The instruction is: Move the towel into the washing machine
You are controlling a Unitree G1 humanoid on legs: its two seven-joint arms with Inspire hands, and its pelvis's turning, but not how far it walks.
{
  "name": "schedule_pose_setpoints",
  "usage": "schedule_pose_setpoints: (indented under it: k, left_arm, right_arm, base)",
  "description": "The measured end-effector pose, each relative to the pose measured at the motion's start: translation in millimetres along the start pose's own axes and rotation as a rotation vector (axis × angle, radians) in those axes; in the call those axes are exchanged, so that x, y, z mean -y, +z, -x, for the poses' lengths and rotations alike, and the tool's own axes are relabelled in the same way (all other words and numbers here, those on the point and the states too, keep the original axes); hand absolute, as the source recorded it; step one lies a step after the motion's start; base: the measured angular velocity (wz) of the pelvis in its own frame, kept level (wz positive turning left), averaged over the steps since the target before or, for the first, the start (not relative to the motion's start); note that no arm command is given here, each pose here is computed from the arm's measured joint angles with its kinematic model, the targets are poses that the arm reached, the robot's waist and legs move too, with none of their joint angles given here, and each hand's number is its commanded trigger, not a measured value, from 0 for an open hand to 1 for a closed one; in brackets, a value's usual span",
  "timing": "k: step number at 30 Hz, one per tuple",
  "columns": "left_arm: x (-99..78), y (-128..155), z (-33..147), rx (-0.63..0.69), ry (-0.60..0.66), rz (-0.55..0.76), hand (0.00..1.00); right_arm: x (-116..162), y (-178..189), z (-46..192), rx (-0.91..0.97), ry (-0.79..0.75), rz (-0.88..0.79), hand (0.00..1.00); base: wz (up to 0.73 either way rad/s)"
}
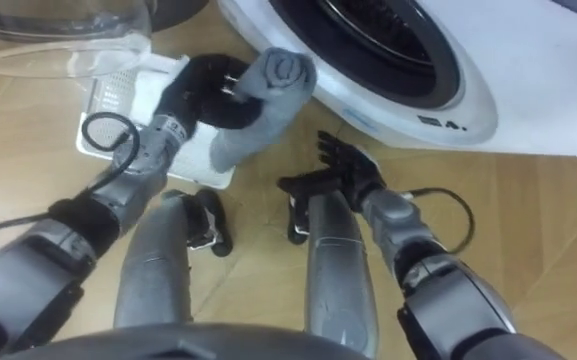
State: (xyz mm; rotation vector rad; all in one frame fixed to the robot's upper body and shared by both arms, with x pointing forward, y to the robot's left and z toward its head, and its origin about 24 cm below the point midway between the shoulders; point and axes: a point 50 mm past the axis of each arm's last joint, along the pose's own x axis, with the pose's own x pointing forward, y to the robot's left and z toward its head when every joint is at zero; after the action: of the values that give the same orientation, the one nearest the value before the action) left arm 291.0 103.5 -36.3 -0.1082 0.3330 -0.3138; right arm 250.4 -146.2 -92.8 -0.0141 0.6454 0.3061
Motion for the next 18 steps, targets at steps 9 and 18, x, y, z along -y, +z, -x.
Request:
schedule_pose_setpoints:
  k: [9,18]
  left_arm:
    - [22.3,-36,17.5,-0.108,-0.170,0.328,1.00]
    - [27.5,-44,23.7,-0.126,-0.175,0.578,1.00]
  right_arm:
    - [-8,-11,1,-0.038,0.009,-0.026,0.00]
    - [-8,-11,2,-0.031,0.007,-0.015,1.00]
  base:
    - [0.13]
    - [0.05]
